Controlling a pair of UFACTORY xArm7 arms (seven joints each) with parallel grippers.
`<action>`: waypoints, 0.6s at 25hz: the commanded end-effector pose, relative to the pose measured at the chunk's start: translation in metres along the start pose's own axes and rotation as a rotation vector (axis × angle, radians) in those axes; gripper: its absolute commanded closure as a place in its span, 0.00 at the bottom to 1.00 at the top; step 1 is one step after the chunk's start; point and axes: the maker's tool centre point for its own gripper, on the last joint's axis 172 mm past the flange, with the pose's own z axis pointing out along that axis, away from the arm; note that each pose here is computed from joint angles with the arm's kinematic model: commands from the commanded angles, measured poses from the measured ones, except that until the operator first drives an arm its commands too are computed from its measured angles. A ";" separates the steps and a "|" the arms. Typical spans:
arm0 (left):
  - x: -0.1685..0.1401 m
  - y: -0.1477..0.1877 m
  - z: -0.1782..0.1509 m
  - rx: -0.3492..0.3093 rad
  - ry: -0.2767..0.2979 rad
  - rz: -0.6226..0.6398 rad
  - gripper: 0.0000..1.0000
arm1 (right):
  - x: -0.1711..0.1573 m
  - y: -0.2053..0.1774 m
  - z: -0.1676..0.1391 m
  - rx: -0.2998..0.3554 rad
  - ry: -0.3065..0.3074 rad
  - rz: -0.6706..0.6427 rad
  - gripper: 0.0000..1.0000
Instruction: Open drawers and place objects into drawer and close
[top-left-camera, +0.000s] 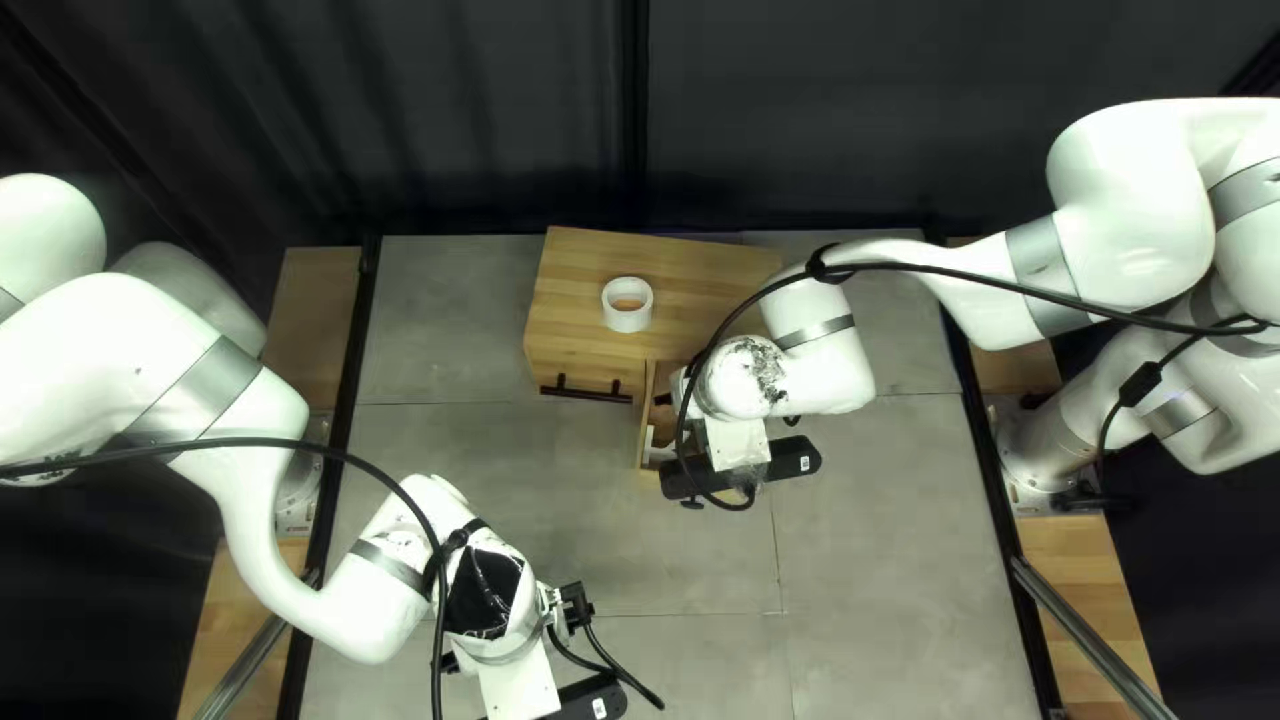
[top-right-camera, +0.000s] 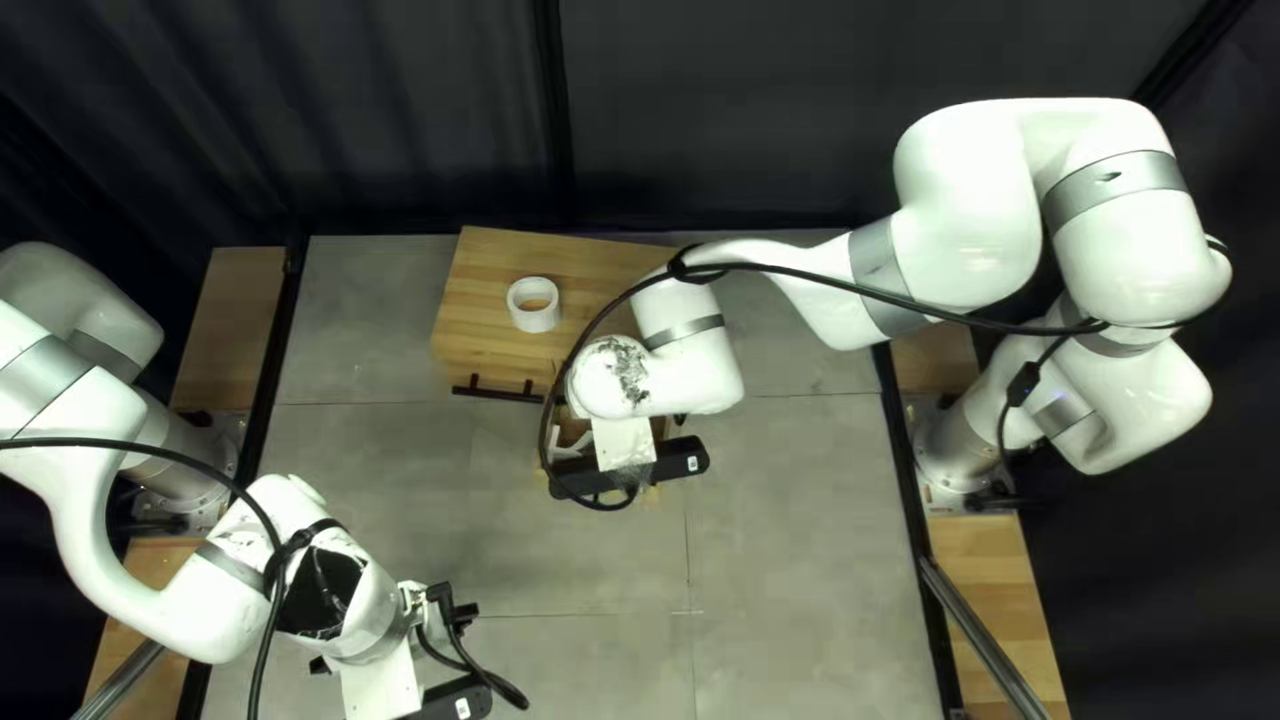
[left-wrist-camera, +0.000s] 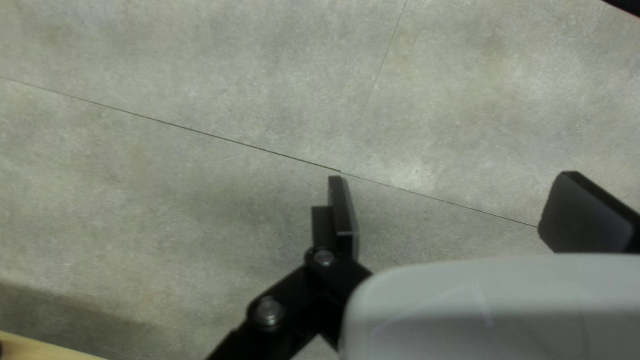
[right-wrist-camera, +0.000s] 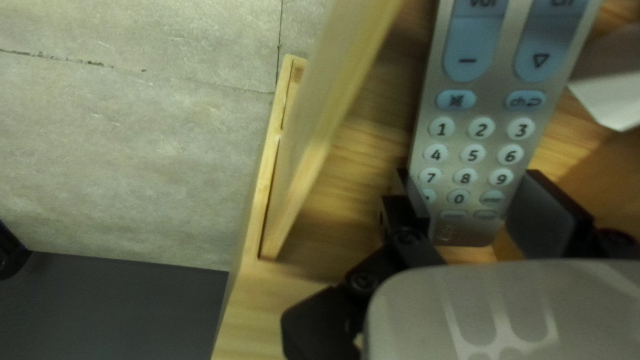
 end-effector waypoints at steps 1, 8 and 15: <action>0.000 0.000 0.000 0.000 0.000 0.000 0.00 | 0.003 -0.002 -0.005 0.012 0.001 0.011 0.87; 0.000 0.000 0.000 0.000 0.000 0.000 0.00 | 0.007 -0.006 -0.007 0.023 0.007 0.027 0.77; 0.000 0.000 0.000 0.000 0.000 0.000 0.00 | 0.010 -0.007 -0.006 0.047 0.006 0.023 0.00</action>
